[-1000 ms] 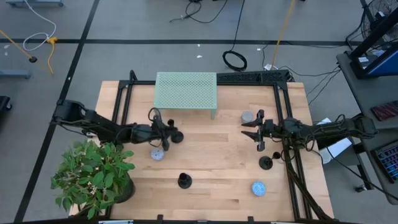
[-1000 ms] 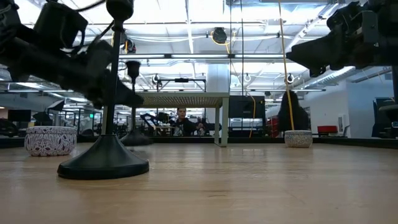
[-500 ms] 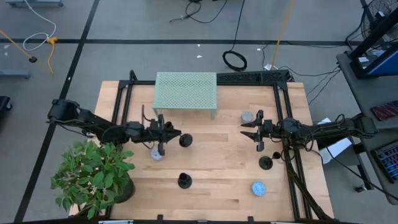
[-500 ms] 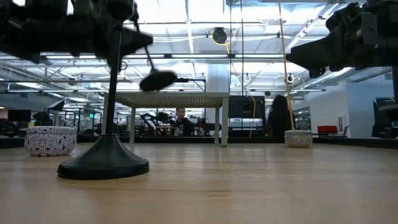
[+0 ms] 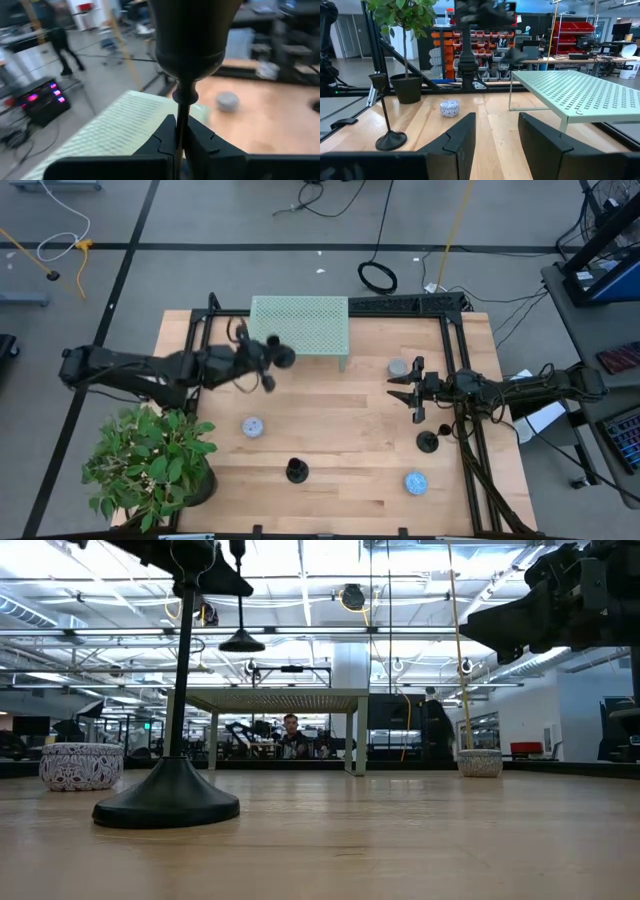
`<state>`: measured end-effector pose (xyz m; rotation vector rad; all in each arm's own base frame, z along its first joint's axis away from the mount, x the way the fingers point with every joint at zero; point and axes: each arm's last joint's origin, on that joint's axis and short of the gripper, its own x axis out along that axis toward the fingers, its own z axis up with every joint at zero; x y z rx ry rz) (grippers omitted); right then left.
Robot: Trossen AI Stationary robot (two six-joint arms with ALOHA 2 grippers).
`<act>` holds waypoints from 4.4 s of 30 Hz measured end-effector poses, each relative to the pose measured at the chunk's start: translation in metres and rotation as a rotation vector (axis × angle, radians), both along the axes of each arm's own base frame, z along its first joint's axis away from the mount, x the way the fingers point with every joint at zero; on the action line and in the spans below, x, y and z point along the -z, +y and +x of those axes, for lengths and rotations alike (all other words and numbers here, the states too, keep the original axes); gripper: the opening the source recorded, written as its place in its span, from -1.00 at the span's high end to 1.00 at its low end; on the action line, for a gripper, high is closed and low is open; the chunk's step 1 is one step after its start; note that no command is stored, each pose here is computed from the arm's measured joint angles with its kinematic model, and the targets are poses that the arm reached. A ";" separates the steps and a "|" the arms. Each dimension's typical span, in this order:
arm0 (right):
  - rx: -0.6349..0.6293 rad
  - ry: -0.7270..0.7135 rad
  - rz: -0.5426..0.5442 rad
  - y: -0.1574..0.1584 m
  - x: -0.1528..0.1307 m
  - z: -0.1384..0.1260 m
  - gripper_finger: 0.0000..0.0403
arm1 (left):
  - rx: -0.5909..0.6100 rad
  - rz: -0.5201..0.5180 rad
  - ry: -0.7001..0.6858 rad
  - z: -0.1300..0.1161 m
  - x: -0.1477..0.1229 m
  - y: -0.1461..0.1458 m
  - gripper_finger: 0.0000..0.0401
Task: Pick & Place candle stick holders
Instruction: Put the top black candle holder on the shelf, then put the left black candle holder on the shelf
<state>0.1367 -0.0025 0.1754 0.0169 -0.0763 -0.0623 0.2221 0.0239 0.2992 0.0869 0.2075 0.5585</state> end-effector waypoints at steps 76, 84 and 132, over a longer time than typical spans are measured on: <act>-0.115 -0.071 0.136 0.014 0.000 0.014 -0.28 | -0.041 -0.326 0.369 -0.040 0.032 0.067 -0.05; -0.116 -0.022 0.156 0.015 0.009 0.022 -0.28 | 0.450 -0.361 0.412 -0.018 0.034 0.004 -0.05; -0.110 0.073 0.224 0.017 0.017 0.037 -0.20 | 1.157 -0.044 0.399 0.055 0.111 -0.162 0.71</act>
